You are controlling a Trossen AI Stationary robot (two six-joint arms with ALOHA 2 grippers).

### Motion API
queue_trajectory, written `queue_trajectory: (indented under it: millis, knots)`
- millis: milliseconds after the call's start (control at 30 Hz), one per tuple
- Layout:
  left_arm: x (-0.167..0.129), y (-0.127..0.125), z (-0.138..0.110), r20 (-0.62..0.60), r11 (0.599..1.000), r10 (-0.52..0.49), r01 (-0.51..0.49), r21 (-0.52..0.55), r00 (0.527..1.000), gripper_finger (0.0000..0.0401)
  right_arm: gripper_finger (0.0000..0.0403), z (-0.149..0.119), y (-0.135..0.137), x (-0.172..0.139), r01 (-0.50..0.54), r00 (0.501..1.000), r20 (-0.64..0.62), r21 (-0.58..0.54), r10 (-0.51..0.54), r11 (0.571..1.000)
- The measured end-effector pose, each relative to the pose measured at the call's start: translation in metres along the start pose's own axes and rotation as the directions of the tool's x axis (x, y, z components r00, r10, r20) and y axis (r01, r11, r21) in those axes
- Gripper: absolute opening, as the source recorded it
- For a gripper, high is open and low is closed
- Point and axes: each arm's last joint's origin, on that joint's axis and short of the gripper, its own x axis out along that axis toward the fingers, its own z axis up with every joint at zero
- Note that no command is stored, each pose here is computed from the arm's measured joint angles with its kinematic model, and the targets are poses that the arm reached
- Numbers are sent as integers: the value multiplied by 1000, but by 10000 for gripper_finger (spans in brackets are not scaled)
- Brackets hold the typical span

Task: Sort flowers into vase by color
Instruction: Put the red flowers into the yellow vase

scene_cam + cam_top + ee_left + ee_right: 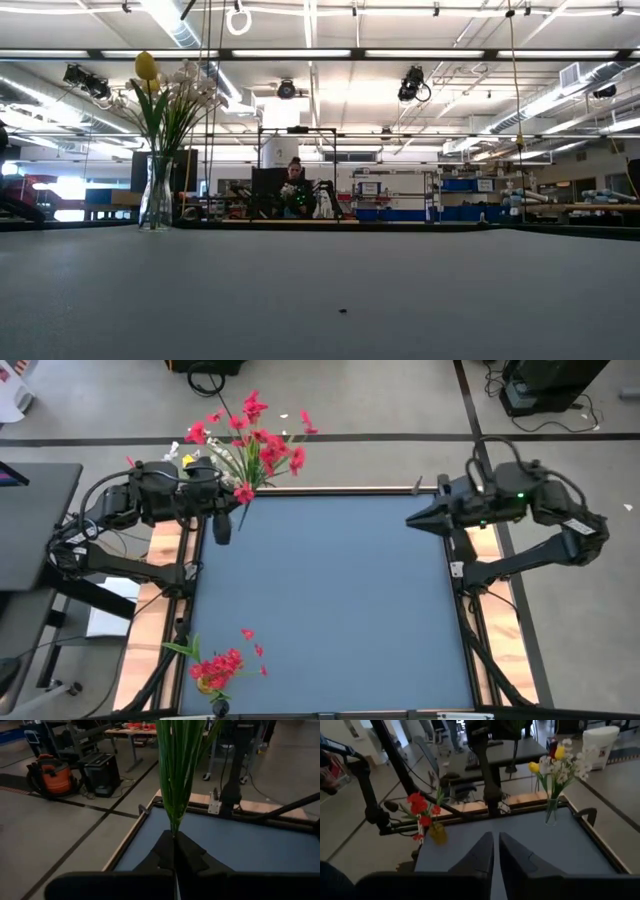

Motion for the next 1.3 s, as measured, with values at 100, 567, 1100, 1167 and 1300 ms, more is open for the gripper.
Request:
queue_trajectory:
  millis: [100, 567, 1100, 1167, 1300]
  knots:
    - [0, 0, -2, -18, 1000, 1, 0, 23, 1000, 1, 33, -3, 0, -8, 1, 1000, -9, 9, -1, 1000]
    - [0, 0, -6, -59, 999, 2, 0, 34, 998, 3, 39, -8, -1, -2, 13, 997, -78, 35, -10, 999]
    - [0, 0, -9, -95, 998, 3, 2, 56, 995, 9, 37, -13, -2, 4, -9, 989, -150, 65, 18, 998]
    - [-1, 0, -9, -93, 999, 3, 2, 47, 996, 9, 33, -21, -3, -5, 39, 981, -193, 57, -27, 998]
    - [-5, 1, -9, -84, 999, 3, 1, 41, 996, 10, 24, -38, 0, -18, 45, 992, -124, 66, -36, 997]
